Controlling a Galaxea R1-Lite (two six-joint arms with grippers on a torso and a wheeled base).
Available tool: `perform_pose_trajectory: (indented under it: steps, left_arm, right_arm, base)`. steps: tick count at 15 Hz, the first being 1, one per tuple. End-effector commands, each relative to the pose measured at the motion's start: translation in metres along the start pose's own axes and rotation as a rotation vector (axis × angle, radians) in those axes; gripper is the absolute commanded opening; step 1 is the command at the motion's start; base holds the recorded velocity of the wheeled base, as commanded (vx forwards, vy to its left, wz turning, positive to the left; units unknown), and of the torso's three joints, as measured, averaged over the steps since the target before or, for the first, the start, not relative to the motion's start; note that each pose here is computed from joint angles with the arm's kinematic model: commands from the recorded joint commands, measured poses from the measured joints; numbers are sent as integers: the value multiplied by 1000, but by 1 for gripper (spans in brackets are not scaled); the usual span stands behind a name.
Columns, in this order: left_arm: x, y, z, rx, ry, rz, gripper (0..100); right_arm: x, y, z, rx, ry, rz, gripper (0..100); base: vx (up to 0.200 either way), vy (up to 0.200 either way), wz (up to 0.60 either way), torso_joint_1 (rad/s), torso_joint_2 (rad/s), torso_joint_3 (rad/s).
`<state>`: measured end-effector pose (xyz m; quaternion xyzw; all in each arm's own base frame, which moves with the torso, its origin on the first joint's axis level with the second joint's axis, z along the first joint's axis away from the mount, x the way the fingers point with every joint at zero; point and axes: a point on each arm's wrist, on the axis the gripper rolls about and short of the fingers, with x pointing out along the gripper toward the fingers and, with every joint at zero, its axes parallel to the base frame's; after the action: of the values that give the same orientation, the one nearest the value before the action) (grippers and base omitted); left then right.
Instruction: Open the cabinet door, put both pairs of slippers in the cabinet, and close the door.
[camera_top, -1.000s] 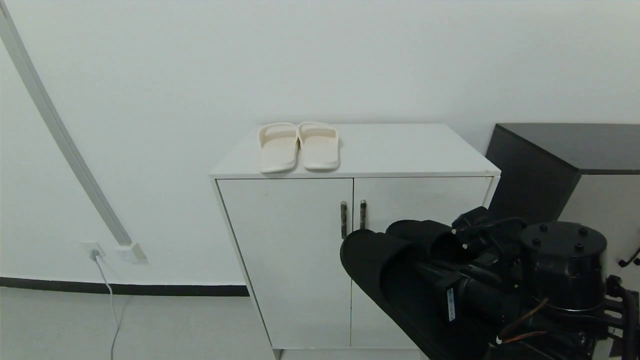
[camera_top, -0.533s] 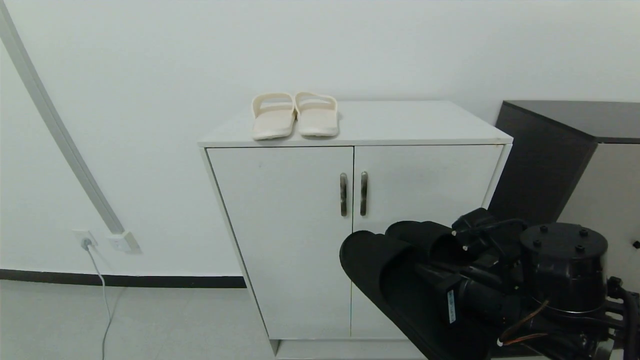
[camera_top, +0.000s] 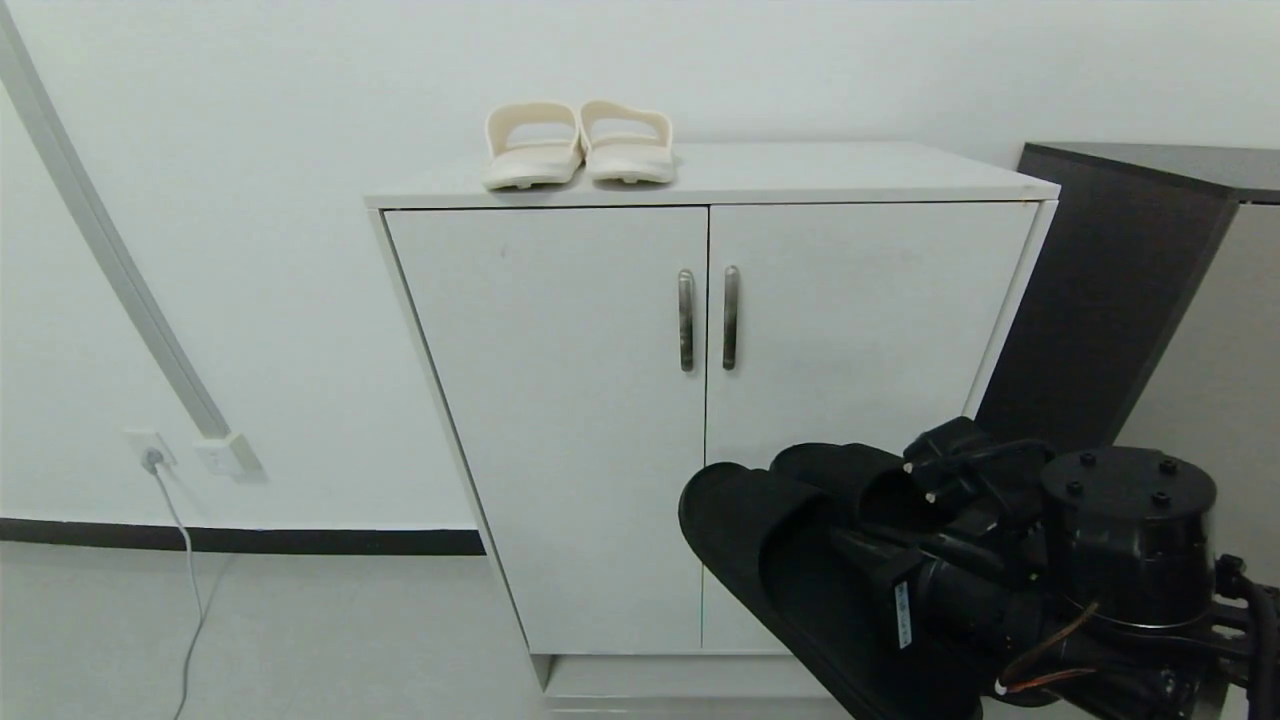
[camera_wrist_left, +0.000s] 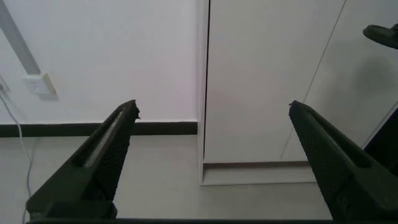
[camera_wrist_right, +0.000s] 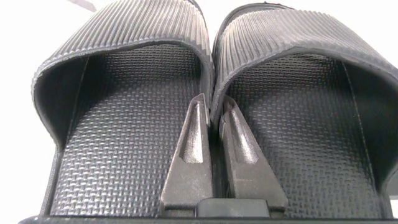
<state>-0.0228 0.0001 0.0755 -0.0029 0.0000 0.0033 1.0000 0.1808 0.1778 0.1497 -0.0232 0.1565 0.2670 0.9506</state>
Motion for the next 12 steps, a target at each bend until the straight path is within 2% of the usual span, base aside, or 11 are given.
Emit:
perform_pose_trajectory:
  steps: [1, 12]
  left_arm:
    - [0, 0, 0, 0, 0, 1, 100]
    - [0, 0, 1, -5, -5, 7, 100]
  right_arm:
    - [0, 0, 0, 0, 0, 0, 0]
    - [0, 2, -1, -2, -2, 6, 0]
  base:
    - [0, 0, 0, -17, 432, 408]
    - [0, 0, 0, 0, 14, 13]
